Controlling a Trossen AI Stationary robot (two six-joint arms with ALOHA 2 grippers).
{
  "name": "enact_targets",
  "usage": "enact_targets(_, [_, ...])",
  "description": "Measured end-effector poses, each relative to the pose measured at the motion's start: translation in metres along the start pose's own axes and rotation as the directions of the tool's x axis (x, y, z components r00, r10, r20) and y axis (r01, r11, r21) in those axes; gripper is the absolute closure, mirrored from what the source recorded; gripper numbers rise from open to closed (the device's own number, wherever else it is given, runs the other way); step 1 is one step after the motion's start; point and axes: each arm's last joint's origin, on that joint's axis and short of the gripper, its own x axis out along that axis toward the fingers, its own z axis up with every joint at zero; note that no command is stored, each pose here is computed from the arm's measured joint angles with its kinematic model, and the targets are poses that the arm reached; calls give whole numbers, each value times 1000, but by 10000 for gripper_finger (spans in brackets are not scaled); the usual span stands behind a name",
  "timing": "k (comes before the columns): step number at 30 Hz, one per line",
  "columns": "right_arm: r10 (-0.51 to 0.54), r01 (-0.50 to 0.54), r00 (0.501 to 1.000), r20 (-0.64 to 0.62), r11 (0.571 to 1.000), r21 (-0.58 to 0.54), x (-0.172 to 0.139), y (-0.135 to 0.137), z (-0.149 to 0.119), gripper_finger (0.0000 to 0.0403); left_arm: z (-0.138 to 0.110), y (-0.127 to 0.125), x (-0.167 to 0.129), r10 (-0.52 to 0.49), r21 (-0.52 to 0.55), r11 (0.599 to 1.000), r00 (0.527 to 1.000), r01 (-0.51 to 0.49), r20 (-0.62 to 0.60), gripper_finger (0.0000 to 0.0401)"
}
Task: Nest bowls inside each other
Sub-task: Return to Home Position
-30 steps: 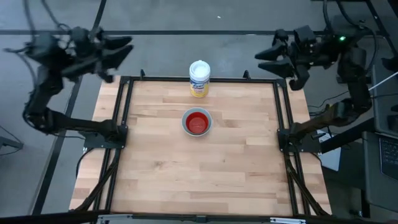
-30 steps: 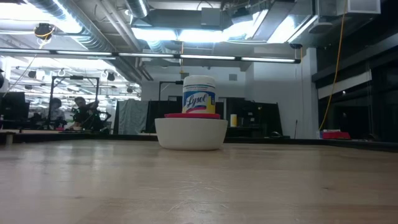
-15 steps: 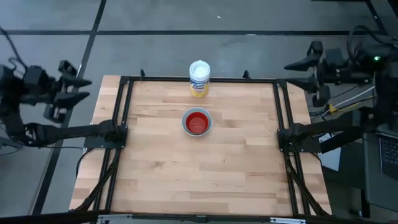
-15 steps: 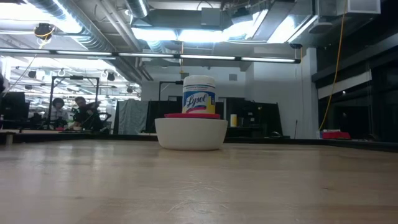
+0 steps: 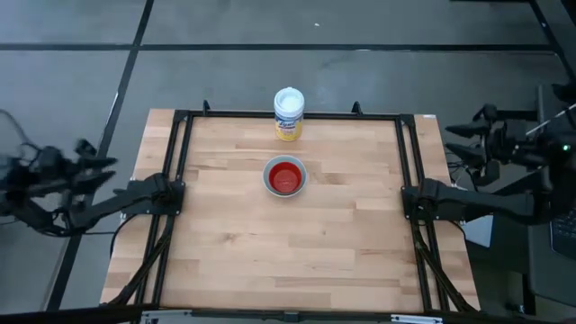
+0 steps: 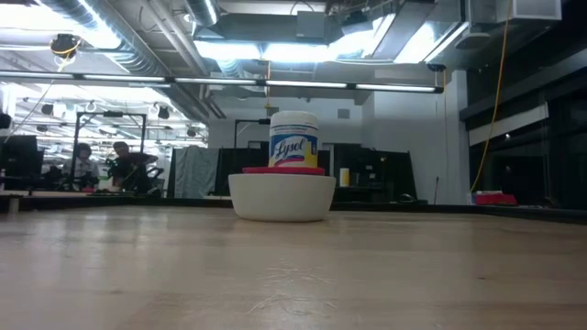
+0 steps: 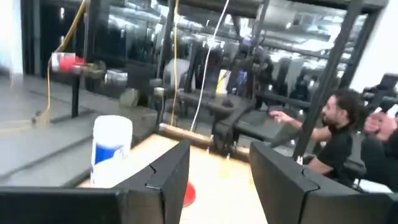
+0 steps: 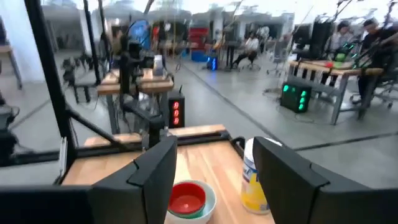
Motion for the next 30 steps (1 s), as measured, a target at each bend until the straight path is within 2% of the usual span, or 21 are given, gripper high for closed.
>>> enact_targets(3, [-34, 33, 997, 64, 999, 7, -13, 0, -26, 185, 11, -5, -4, -17, 85, 996, 995, 9, 98, 238])
enact_targets(6, [-97, 95, 990, 106, 995, 20, -28, 0, -53, 181, 9, -5, -11, -25, 142, 990, 989, 4, 143, 238])
enact_targets(7, [-114, 111, 986, 120, 993, 35, -33, 0, -62, 180, 10, -7, -15, -32, 151, 989, 984, 6, 175, 237])
enact_targets(10, [-144, 135, 974, 173, 989, 62, -42, 0, -85, 177, 7, -9, -23, 6, 126, 992, 987, -26, 158, 235])
enact_targets(12, [-150, 140, 977, 154, 987, 73, -34, -1, -89, 176, 6, -10, -20, 7, 134, 991, 989, -28, 151, 235])
enact_targets(14, [-176, 172, 982, 71, 983, 58, -28, -2, -97, 174, 5, -13, -19, 32, 154, 987, 988, -55, 152, 237])
enact_targets(16, [-219, 215, 970, 108, 975, 52, -19, -4, -97, 172, 4, -14, -16, 43, 184, 980, 988, -71, 151, 237])
enact_targets(18, [-267, 266, 963, 39, 963, 44, -5, -8, -112, 171, -1, -13, -9, 69, 193, 977, 991, -91, 116, 236])
enact_targets(19, [-276, 274, 960, 46, 961, 46, 1, -9, -114, 170, -4, -12, -4, 88, 190, 976, 992, -104, 93, 235])
enact_targets(22, [-281, 276, 958, 60, 958, 82, 19, -11, -124, 169, -9, -8, 12, 111, 163, 979, 992, -119, 55, 235])
enact_targets(25, [-254, 251, 967, 18, 961, 118, 48, -14, -148, 173, -16, -1, 35, 119, 142, 983, 993, -121, 23, 237])
enact_targets(28, [-225, 209, 968, 110, 968, 137, 72, -15, -163, 180, -21, 6, 61, 71, 165, 983, 997, -75, 30, 236])
enact_targets(30, [-219, 202, 968, 124, 970, 137, 85, -17, -178, 185, -30, 16, 80, 64, 165, 984, 998, -65, 10, 235])
